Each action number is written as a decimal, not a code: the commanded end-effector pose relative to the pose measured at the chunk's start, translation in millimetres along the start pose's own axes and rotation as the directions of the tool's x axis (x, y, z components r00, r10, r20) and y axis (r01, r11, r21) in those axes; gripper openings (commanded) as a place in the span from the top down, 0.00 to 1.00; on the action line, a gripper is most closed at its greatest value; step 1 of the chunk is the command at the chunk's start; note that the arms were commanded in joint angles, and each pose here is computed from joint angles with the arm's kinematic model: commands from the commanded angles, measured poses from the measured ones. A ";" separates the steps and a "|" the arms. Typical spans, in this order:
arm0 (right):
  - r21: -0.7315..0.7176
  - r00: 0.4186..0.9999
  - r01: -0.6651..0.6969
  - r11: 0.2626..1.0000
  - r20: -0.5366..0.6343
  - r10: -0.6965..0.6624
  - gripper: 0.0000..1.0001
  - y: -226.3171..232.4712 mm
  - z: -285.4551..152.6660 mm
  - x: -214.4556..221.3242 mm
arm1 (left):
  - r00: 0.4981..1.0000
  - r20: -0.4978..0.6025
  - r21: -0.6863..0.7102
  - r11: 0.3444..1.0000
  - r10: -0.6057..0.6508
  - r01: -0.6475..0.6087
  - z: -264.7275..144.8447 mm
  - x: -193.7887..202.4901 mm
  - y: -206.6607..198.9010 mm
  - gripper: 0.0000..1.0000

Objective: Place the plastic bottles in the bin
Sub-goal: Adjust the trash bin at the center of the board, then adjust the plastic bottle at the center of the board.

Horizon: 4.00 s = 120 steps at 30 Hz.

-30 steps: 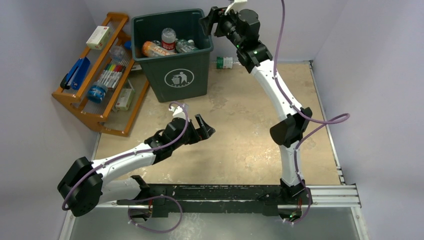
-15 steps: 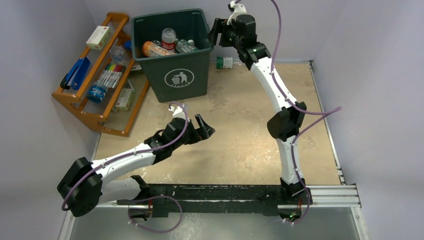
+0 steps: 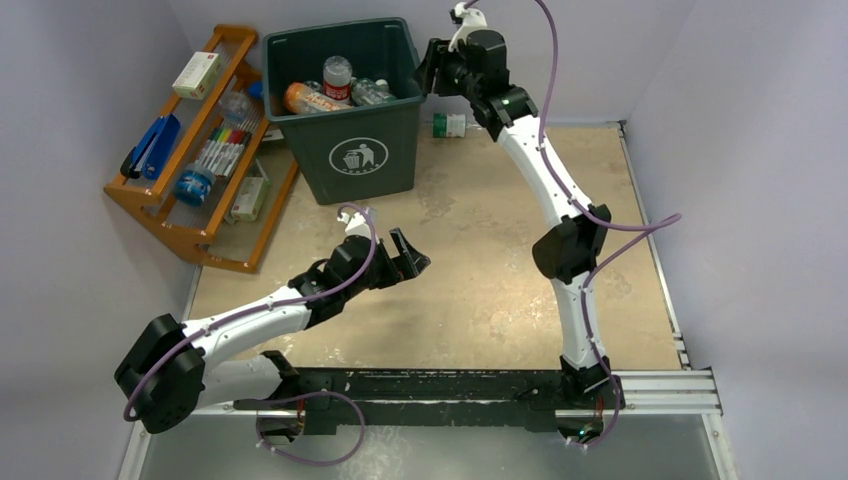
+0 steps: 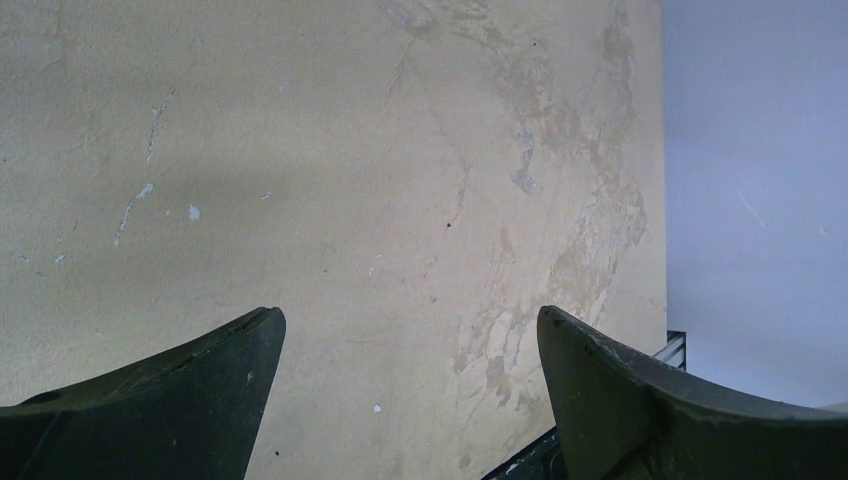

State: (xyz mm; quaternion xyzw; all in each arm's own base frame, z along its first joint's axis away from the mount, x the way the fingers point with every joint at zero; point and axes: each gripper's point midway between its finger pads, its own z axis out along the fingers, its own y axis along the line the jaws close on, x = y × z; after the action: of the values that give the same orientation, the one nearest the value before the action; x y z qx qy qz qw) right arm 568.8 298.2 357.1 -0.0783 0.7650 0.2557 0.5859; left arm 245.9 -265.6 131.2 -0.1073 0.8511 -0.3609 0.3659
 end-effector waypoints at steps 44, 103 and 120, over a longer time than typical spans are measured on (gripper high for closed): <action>-0.045 0.874 -0.455 0.889 0.170 0.456 0.33 -244.6 -50.3 -30.1 | 1.000 -0.013 0.007 1.000 0.011 -0.011 9.8 0.9 -6.1 0.02; -0.202 0.841 -0.541 0.817 -0.100 0.532 0.73 -216.3 32.7 207.4 | 0.996 -0.081 -0.016 0.999 0.031 -0.032 37.2 11.7 -16.5 0.02; -0.279 0.829 -0.526 0.804 0.042 0.557 0.43 -243.7 43.6 129.5 | 0.994 -0.099 -0.024 0.999 0.038 -0.041 45.7 17.4 -16.6 0.02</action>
State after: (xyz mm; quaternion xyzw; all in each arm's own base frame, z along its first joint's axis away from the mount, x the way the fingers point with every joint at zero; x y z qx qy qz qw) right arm 645.7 132.1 90.2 0.1193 0.7263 0.5008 0.4554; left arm 254.9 -295.7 92.4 -0.0775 0.8905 -0.3208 0.3132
